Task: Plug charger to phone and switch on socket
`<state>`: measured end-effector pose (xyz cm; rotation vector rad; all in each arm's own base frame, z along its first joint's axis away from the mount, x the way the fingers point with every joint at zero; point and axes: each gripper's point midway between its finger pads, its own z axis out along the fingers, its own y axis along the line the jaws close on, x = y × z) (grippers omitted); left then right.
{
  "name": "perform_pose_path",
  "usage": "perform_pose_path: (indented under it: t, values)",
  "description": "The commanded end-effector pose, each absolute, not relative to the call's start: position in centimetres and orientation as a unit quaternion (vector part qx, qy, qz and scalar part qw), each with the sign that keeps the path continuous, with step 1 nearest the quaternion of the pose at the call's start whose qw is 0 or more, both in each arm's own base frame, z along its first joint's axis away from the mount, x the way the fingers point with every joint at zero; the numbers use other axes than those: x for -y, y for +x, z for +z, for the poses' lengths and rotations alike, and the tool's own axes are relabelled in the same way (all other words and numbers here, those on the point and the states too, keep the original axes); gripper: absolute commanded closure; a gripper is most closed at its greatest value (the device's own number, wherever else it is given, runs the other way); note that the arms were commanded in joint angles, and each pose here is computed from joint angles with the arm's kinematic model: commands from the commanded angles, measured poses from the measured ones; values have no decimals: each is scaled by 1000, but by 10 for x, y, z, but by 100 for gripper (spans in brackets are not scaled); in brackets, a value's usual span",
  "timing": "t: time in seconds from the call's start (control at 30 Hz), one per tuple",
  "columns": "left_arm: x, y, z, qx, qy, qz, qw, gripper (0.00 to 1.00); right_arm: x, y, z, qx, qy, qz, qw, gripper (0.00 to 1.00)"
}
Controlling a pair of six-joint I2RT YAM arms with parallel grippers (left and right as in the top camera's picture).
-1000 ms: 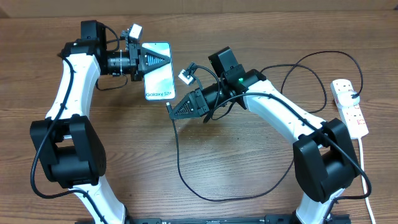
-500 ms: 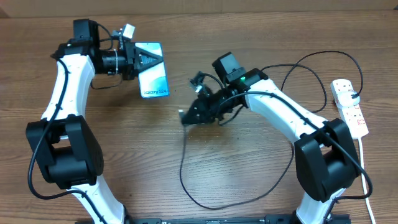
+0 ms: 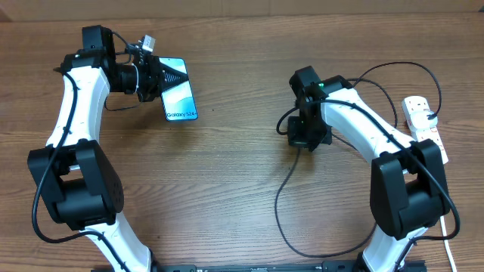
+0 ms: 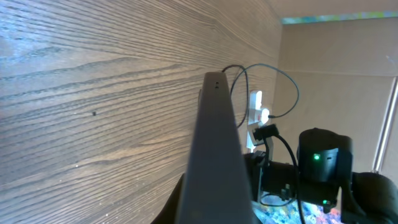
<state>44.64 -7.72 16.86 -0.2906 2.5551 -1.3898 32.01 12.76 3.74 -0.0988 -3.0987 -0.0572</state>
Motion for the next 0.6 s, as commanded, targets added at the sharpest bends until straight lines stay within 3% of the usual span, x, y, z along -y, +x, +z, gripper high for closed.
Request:
perform_pose_path:
  t: [0.0,0.2,0.27,0.4,0.57]
  values:
    - [81,447,167,-868,-99,-476,104,96,-108,319,31,998,-57,27,-2,96]
    - [81,447,167,-868,-99,-476,103,96,-107,317,7,997,-71,20,-17,93]
    - [81,447,167,-868,-99,-476,104,96,-108,320,5,997,-72,17,-24,77]
    - [81,446,167,-868,-99,-476,103,96,-105,322,5,996,-87,24,-30,57]
    - [80,444,165,-870,-103,-473,97,96,-97,321,5,990,-132,44,-35,57]
